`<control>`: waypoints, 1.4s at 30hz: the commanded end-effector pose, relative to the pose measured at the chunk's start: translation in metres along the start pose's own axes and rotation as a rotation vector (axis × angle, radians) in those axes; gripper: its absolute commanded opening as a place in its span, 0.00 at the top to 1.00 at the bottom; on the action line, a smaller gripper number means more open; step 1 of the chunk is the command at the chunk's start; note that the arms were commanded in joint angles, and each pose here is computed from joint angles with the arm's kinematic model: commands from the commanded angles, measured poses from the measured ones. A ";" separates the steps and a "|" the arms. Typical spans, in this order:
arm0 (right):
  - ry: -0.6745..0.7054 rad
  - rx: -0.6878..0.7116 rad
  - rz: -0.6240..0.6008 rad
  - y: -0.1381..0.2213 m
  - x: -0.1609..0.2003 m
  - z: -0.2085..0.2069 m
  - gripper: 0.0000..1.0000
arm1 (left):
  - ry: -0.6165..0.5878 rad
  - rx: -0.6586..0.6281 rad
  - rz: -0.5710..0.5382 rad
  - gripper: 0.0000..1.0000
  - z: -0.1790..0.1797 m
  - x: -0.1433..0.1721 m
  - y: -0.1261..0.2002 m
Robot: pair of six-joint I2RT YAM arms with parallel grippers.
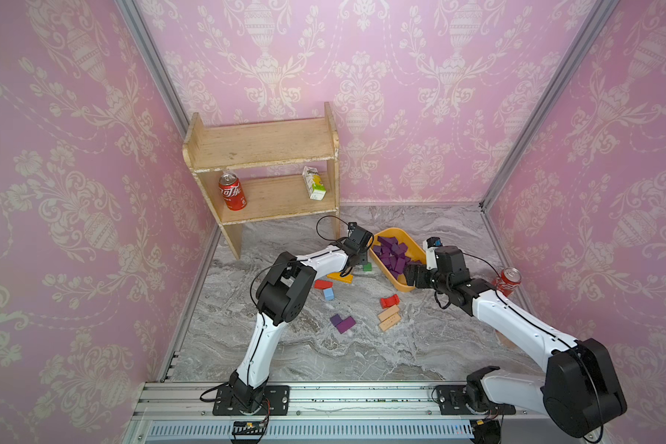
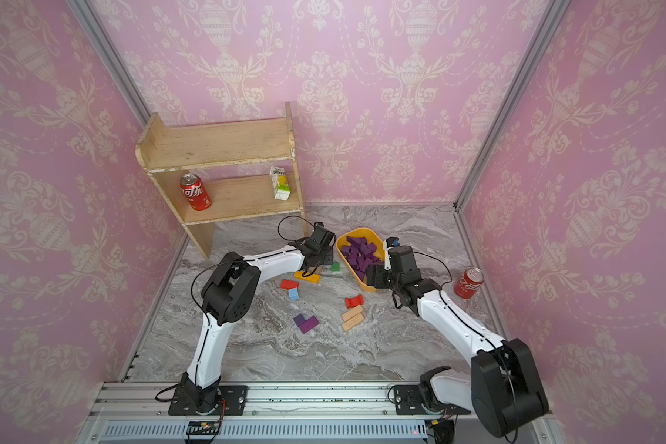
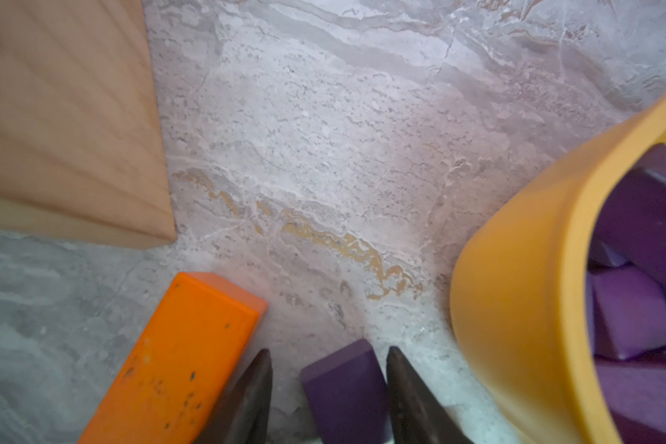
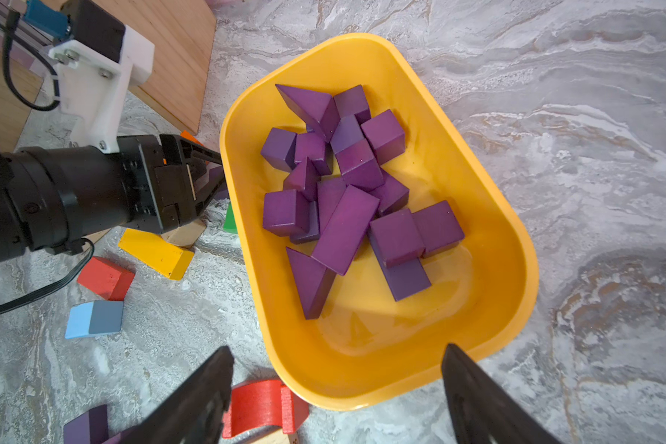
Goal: Pick purple bricks into the storage bin
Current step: Pick up the building block from the center of the board.
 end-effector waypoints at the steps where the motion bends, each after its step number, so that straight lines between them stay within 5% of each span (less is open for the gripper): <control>1: -0.011 0.033 -0.006 0.002 -0.006 -0.004 0.14 | 0.014 -0.030 0.026 0.53 0.003 0.004 -0.008; 11: -0.013 0.055 0.005 -0.001 -0.004 -0.007 0.14 | -0.024 -0.091 0.082 0.60 0.016 0.025 -0.014; 21: -0.013 0.077 0.017 -0.002 -0.002 -0.010 0.14 | -0.090 -0.102 0.095 0.78 0.031 0.039 0.000; 42: -0.010 0.083 0.009 0.001 -0.004 -0.011 0.13 | -0.089 0.121 -0.063 0.78 -0.021 -0.026 0.072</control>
Point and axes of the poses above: each gripper's point midway between its finger pads, its own y axis back along the fingers, its own z axis along the line the jaws close on, x = y × z, the point moved 3 cm from there along y, back along the fingers, and after that the axes turned 3 degrees about y, right-handed, at the moved point
